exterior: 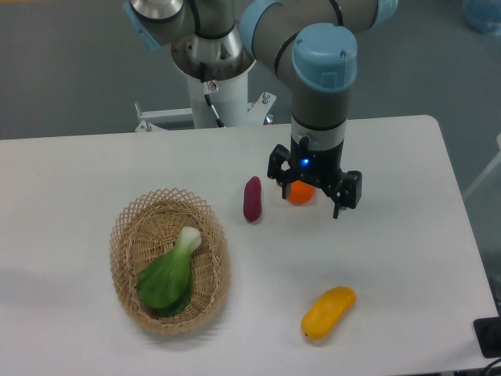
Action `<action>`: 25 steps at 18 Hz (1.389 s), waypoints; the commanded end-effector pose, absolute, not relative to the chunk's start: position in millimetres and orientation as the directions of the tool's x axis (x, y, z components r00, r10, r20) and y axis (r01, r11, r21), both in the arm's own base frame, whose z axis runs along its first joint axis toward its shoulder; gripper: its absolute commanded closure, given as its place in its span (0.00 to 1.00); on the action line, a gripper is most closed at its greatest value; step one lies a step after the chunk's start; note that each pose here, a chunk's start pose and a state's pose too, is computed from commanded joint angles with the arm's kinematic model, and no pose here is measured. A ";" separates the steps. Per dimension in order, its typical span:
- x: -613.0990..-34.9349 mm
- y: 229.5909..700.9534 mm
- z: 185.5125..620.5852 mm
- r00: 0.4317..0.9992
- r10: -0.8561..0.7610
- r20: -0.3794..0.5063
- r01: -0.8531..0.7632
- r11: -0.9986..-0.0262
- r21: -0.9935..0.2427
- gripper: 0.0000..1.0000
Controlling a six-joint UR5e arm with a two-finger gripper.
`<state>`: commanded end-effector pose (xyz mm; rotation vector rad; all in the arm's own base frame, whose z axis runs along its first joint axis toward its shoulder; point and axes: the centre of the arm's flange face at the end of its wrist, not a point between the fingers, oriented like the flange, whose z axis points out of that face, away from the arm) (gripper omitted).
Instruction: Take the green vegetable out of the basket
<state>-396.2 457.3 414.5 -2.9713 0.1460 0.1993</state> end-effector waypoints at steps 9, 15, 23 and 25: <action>-374.7 468.2 411.8 0.991 -0.055 -0.120 -0.076 -0.981 -0.178 0.00; -336.7 491.4 382.8 0.989 -0.040 -0.141 -0.071 -0.973 -0.220 0.00; -267.7 541.1 328.1 0.996 -0.036 -0.077 -0.051 -0.976 -0.211 0.00; -251.1 550.4 320.4 0.994 -0.066 -0.082 -0.082 -0.973 -0.215 0.00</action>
